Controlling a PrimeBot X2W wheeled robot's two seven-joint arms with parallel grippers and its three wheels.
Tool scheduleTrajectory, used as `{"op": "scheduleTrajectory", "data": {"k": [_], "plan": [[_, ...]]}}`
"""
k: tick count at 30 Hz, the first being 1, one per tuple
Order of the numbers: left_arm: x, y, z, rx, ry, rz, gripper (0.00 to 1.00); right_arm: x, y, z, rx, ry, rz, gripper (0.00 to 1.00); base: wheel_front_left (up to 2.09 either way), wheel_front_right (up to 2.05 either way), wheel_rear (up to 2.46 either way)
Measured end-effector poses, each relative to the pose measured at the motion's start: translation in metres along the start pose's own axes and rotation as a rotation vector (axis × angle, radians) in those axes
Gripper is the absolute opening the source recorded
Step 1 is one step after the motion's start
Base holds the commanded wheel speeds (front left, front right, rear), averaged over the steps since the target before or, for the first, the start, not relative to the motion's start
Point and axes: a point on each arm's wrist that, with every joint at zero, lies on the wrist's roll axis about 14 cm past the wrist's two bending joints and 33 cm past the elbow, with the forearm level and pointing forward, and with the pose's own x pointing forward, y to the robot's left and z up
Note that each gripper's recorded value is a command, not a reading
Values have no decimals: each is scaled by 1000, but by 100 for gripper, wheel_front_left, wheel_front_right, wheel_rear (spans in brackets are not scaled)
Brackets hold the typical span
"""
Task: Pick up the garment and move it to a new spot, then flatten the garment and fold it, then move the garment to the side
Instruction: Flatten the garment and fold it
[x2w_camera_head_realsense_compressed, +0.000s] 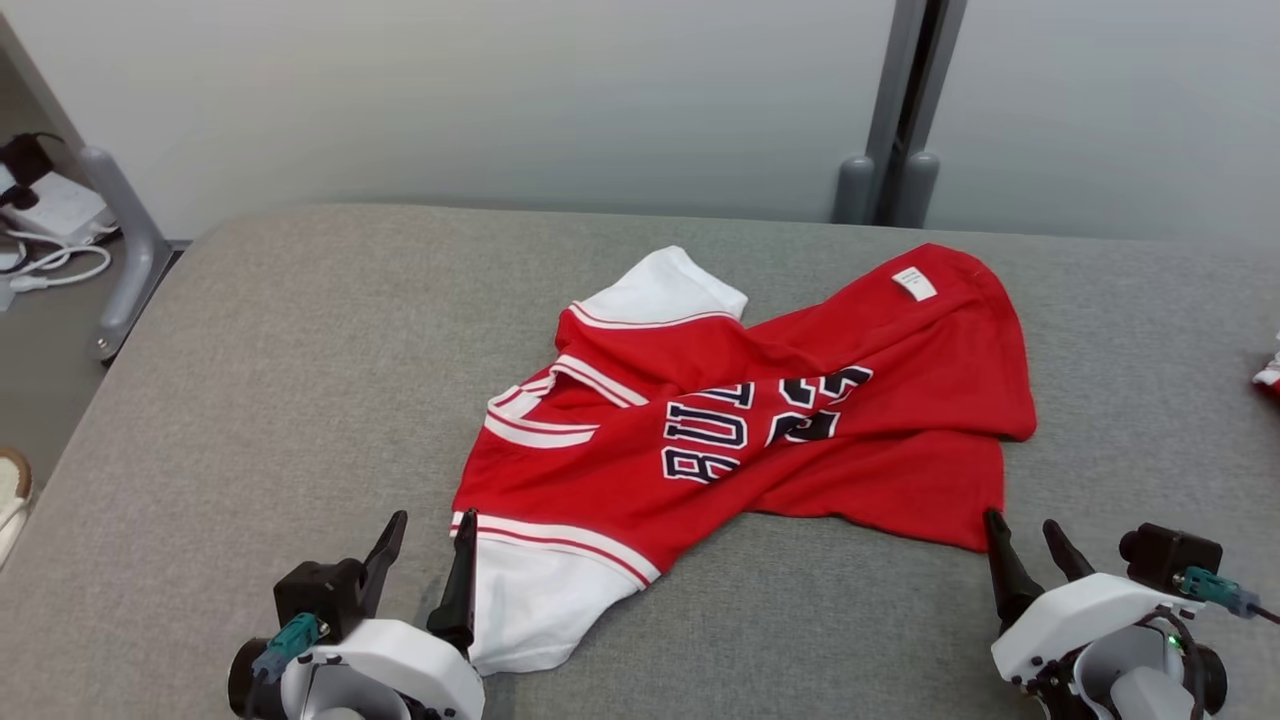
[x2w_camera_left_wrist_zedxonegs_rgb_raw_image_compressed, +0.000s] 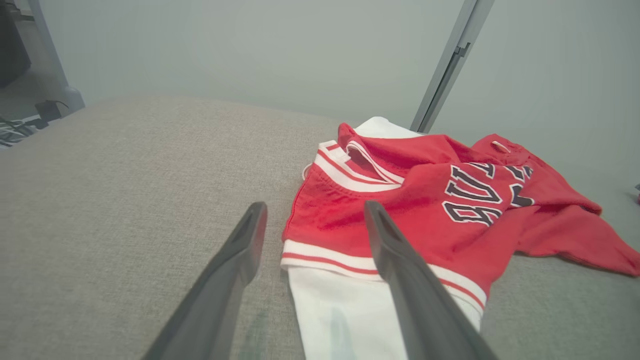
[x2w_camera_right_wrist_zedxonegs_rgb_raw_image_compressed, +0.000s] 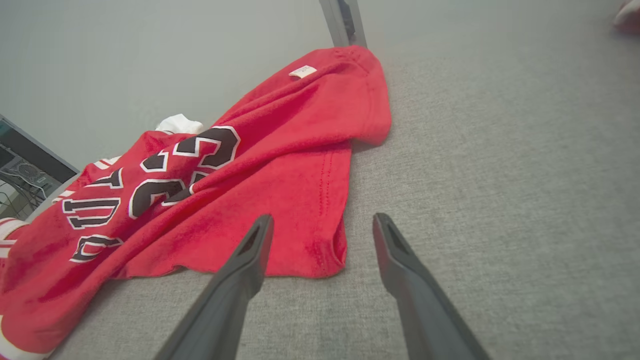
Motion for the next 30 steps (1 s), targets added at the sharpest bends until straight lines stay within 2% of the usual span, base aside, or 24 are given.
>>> {"op": "scheduleTrajectory", "data": {"k": [12, 13, 14, 15, 21, 30], "plan": [[-6, 22, -1, 3, -5, 61, 100, 20, -3, -33, 65, 132, -43, 100, 0, 0, 0], [-6, 23, -1, 3, -5, 64, 100, 21, 0, -34, 67, 143, -36, 78, 0, 0, 0], [-6, 23, -1, 2, -6, 64, 100, 22, 2, -35, 69, 148, -31, 34, 0, 0, 0], [-5, 23, -1, 2, -7, 64, 100, 22, 4, -35, 68, 150, -27, 0, 0, 0, 0], [-2, 20, 1, 5, -13, 54, 100, 20, 0, -26, 71, 120, -32, 0, 0, 0, 0], [4, 0, 2, 4, -19, -7, 100, 3, -51, 27, 35, -24, -120, 0, 0, 0, 0]]}}
